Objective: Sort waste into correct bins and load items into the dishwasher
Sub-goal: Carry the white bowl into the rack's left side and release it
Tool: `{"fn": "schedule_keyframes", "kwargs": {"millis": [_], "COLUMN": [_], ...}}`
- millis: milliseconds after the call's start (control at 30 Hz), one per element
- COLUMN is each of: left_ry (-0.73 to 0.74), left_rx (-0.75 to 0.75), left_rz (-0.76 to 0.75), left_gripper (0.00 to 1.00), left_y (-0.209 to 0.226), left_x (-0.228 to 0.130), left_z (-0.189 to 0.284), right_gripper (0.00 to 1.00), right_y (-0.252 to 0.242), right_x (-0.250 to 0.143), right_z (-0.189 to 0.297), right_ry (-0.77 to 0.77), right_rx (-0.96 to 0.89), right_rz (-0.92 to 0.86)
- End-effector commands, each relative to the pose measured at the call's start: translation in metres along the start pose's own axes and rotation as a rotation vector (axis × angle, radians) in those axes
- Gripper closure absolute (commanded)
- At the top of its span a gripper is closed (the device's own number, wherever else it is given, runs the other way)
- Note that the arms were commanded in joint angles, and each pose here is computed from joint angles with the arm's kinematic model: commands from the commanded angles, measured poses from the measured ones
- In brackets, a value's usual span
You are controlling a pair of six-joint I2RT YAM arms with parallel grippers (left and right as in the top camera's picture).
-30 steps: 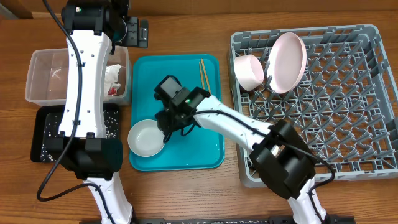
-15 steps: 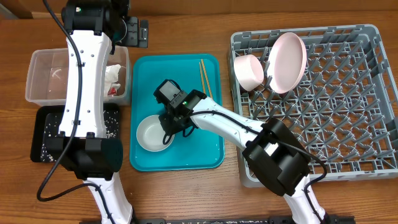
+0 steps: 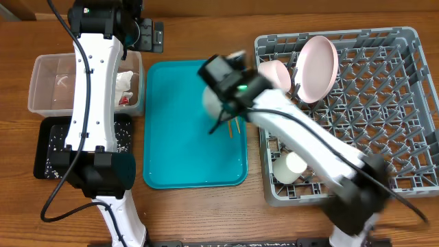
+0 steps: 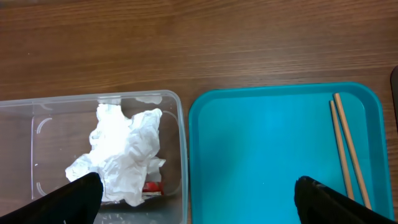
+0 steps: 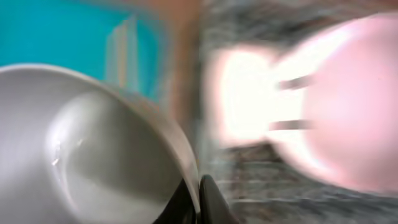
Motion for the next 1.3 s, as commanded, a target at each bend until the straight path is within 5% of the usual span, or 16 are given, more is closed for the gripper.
{"fn": "schedule_keyframes", "kwargs": {"millis": [0, 300, 500, 1267], "left_ry": [-0.037, -0.037, -0.037, -0.037], "left_rx": [0.000, 0.000, 0.000, 0.000], "left_rz": [-0.011, -0.011, -0.011, -0.011], "left_gripper": [0.00, 0.00, 0.00, 0.00], "left_y": [0.000, 0.000, 0.000, 0.000], "left_x": [0.004, 0.004, 0.004, 0.004], "left_z": [0.012, 0.012, 0.012, 0.012], "right_gripper": [0.96, 0.96, 0.96, 0.96], "right_y": [-0.051, -0.078, -0.081, -0.046], "right_x": [0.006, -0.034, -0.072, -0.102], "right_z": [0.034, 0.001, -0.033, -0.048], "right_ry": [-0.124, -0.048, 0.037, 0.145], "right_rx": [-0.344, -0.689, -0.749, -0.570], "right_rz": [-0.082, -0.053, -0.052, -0.045]}}
Point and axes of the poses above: each gripper's point midway between its finger pads, its own z axis back along the fingers, its own y axis along the line the jaws close on, x = y × z, the point moved 8 cm from there along z, back along the fingers, and after that the axes turned 12 degrees about z, right-handed, at the moved point
